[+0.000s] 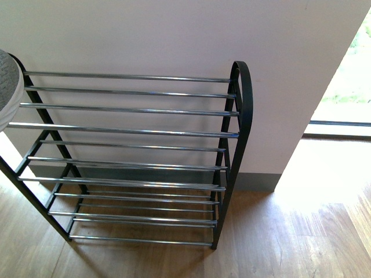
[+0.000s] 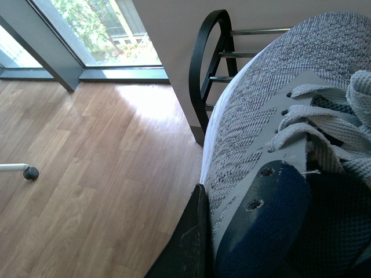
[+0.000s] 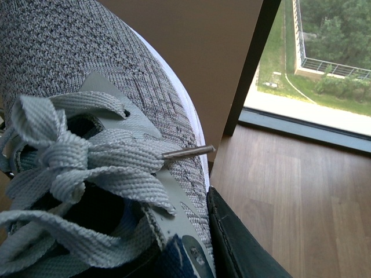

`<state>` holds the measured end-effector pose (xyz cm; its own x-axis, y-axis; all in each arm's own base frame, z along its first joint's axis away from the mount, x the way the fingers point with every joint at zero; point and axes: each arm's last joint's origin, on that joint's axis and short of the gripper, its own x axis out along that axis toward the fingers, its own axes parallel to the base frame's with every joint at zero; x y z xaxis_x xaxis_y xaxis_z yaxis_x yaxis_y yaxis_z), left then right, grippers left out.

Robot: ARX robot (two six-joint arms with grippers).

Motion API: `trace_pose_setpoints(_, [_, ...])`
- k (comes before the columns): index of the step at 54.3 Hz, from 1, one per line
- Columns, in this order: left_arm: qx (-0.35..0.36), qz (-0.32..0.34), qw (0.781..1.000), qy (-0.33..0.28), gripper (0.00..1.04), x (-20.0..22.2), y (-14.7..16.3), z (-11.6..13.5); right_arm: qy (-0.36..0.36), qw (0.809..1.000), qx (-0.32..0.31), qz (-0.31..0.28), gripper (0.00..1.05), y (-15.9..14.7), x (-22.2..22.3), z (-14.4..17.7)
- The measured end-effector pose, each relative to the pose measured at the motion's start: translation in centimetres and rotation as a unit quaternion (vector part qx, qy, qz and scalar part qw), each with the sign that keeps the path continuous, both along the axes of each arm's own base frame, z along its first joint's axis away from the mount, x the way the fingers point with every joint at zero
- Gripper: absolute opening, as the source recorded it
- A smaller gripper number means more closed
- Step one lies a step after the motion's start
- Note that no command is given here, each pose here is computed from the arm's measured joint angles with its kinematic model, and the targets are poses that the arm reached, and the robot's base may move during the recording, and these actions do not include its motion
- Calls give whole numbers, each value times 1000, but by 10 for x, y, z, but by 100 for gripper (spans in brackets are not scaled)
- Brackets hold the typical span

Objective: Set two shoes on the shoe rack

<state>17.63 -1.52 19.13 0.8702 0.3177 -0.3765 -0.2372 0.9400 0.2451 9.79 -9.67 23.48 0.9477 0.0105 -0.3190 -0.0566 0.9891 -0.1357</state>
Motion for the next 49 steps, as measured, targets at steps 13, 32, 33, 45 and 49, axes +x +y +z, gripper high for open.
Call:
trace_pose_setpoints(13, [0,0,1000,0,2,0,0,0,0,1000,0,0,1,0,0,0])
trace_pose_setpoints(32, [0,0,1000,0,2,0,0,0,0,1000,0,0,1,0,0,0])
trace_pose_setpoints(33, [0,0,1000,0,2,0,0,0,0,1000,0,0,1,0,0,0])
trace_pose_setpoints(45, [0,0,1000,0,2,0,0,0,0,1000,0,0,1,0,0,0])
trace_pose_setpoints(49, [-1,-2,1000,0,2,0,0,0,2,1000,-1,-3,1,0,0,0])
